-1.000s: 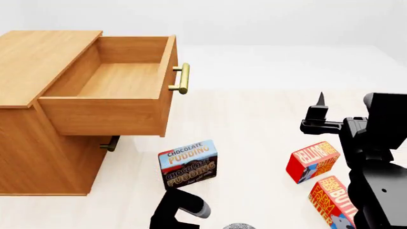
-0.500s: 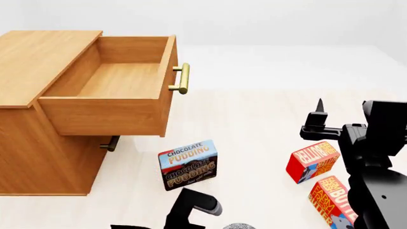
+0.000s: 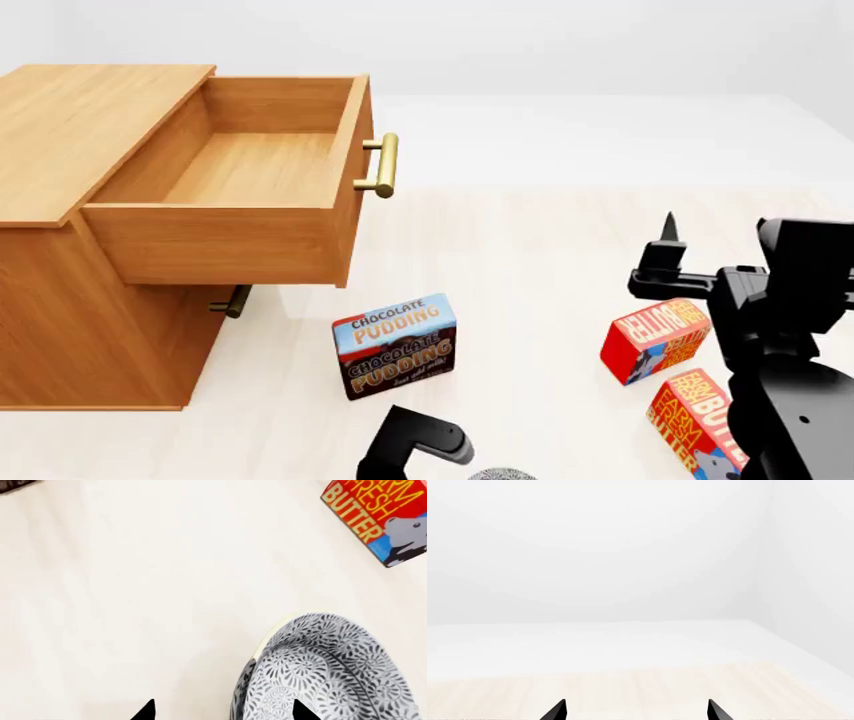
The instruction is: Put the bowl in the top drawer of the cabinet.
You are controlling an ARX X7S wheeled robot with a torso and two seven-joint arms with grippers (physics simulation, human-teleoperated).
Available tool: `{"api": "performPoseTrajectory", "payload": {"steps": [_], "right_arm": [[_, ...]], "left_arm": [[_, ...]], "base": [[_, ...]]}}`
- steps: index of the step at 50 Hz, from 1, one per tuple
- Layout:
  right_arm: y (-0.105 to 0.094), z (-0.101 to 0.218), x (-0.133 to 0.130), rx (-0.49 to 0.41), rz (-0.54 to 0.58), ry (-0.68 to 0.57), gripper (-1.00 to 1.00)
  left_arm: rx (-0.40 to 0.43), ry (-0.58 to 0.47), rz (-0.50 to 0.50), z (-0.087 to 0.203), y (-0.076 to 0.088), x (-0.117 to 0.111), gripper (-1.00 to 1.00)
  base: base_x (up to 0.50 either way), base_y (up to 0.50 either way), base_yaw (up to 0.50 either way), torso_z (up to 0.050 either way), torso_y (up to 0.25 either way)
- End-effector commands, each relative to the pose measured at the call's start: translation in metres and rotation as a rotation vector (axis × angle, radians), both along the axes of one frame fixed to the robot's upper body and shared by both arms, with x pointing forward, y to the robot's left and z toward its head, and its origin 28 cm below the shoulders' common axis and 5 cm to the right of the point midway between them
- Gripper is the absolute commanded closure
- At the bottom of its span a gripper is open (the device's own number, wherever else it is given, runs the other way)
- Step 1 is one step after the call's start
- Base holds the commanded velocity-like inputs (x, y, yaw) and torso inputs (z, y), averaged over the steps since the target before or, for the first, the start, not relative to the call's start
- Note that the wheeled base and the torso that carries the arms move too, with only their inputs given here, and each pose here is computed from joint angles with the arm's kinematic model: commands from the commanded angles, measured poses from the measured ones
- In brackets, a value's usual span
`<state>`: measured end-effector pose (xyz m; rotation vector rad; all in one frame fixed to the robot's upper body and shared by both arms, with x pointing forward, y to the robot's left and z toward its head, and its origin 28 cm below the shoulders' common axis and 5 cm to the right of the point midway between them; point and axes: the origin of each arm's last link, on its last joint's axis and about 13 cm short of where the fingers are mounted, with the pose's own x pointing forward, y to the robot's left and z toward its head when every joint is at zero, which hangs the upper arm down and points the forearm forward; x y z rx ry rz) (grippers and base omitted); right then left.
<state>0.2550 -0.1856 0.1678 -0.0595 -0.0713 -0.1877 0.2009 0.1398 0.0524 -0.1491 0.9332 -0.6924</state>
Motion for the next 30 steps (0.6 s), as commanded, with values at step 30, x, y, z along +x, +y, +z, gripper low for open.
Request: {"api": "performPoseTrajectory", "payload": {"steps": [30], "right_arm": [[0.006,-0.005,-0.015,0.010,0.051,0.005,-1.00]], "left_arm": [[-0.281,-0.133,0.091,0.061,0.012,-0.010,1.00]], "base": [[0.00,0.00,0.00,0.000,0.000]]}}
